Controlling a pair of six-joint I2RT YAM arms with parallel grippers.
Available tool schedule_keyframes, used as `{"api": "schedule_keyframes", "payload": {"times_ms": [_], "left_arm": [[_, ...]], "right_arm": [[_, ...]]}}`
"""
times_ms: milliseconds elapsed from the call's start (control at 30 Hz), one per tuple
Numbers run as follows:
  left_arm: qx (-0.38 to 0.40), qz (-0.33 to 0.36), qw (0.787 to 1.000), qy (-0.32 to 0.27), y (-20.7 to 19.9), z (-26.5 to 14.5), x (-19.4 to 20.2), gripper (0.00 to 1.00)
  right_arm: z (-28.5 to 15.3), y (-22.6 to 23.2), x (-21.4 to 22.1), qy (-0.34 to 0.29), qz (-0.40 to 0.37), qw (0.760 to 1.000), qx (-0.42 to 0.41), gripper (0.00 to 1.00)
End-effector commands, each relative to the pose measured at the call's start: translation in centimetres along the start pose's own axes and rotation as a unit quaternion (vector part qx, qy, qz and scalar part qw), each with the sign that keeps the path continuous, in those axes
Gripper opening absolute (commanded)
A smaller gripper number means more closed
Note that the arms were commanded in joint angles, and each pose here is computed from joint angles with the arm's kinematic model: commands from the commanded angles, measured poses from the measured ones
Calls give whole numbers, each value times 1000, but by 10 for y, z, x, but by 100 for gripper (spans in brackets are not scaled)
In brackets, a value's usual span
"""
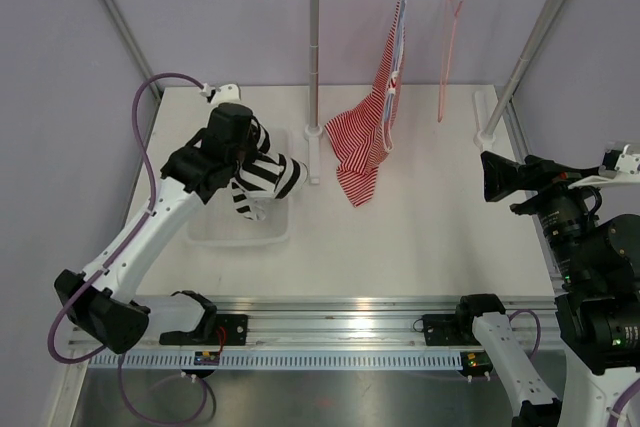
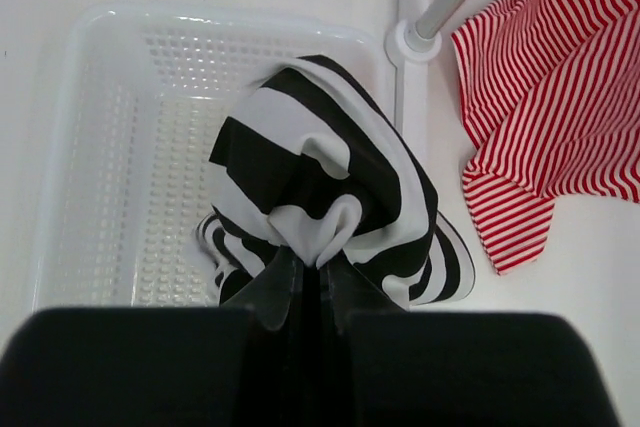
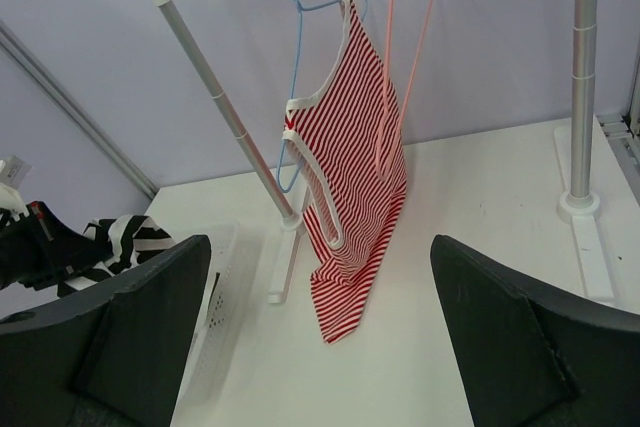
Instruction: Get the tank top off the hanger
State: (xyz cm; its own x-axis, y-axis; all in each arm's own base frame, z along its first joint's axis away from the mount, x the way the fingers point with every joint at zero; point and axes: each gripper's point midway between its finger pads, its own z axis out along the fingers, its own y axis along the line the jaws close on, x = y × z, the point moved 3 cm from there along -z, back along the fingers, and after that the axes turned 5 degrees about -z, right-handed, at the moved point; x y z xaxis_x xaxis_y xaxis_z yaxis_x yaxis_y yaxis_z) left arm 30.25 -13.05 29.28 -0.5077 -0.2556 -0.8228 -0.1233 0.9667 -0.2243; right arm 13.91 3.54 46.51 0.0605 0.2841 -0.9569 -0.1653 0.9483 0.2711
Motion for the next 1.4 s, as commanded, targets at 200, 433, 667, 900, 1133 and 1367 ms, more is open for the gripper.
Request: {"api": "schedule_keyframes", "payload": {"times_ms": [200,433,667,900,1133,1367], "left_arm": [[-73,-68,995,-10,37,34,8,0],[-125,-36,991,37,49,44,26,92],[-111,-39,993,9,54,2,-1,99],[-54,-14,997,-45,72,-81,-27,99],[-31,66,995,-75,95,-112,-18,99],[-33,26,989,-145,115,-113,-6,99]], "right_arm": [[5,7,-3,-10,-3,1000,-25,100],[8,19,0,16,-6,998,-64,100],[23,-3,17,90,-63,994,2,99],[40,-21,49,142,-123,981,53,99],[21,-42,68,171,-134,971,101,99],[-24,-54,79,157,-124,975,96,100]]}}
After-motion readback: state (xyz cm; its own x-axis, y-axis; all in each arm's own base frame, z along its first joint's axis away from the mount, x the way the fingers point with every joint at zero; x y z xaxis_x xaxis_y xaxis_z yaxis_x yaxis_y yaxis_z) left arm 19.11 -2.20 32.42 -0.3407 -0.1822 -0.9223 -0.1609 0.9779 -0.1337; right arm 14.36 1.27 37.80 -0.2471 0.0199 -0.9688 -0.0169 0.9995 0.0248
